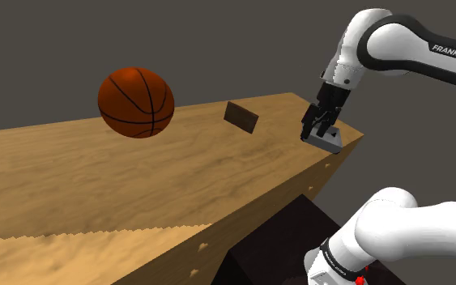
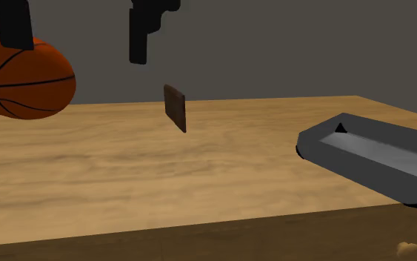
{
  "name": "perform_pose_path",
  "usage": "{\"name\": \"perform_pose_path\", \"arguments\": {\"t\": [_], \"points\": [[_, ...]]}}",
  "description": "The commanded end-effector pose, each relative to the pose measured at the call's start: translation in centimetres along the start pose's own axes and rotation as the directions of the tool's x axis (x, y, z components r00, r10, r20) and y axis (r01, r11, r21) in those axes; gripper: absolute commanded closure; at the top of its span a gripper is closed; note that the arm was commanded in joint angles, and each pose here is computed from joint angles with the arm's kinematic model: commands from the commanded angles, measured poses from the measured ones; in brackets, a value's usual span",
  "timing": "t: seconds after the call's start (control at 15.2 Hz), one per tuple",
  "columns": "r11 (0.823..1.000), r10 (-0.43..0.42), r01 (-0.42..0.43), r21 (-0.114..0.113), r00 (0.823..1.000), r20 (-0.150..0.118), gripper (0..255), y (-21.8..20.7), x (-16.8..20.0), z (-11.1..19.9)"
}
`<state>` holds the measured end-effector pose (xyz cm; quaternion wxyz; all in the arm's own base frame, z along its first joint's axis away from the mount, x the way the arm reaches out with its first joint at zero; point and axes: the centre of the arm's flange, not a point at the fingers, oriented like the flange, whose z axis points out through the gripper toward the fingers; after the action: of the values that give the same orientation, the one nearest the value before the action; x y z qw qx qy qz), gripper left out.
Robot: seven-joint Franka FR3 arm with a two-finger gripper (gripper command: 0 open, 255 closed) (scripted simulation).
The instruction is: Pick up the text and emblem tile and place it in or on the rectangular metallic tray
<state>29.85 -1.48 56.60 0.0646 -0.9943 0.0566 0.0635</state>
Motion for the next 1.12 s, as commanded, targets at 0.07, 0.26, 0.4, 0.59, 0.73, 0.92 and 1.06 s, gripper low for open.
{"name": "perform_pose_path", "arguments": {"t": [0.07,0.26,0.4,0.59,0.73,0.92,1.06], "points": [[1.0,-0.015,0.015,-0.005,1.0,0.001,0,0.3,1.3,0.2],[0.998,-0.061,0.061,-0.021,0.998,0.003,0,1.0,5.1,0.7],[0.995,-0.092,0.092,-0.031,0.996,0.006,0,1.3,7.7,1.0],[0.989,-0.137,0.138,-0.046,0.99,0.009,0,1.8,11.5,1.5],[0.984,-0.168,0.168,-0.057,0.986,0.012,0,2.0,14.1,1.9],[0.974,-0.213,0.213,-0.072,0.977,0.017,0,2.1,18.0,2.4],[0.967,-0.242,0.243,-0.081,0.97,0.021,0,2.1,20.6,2.8]]}}
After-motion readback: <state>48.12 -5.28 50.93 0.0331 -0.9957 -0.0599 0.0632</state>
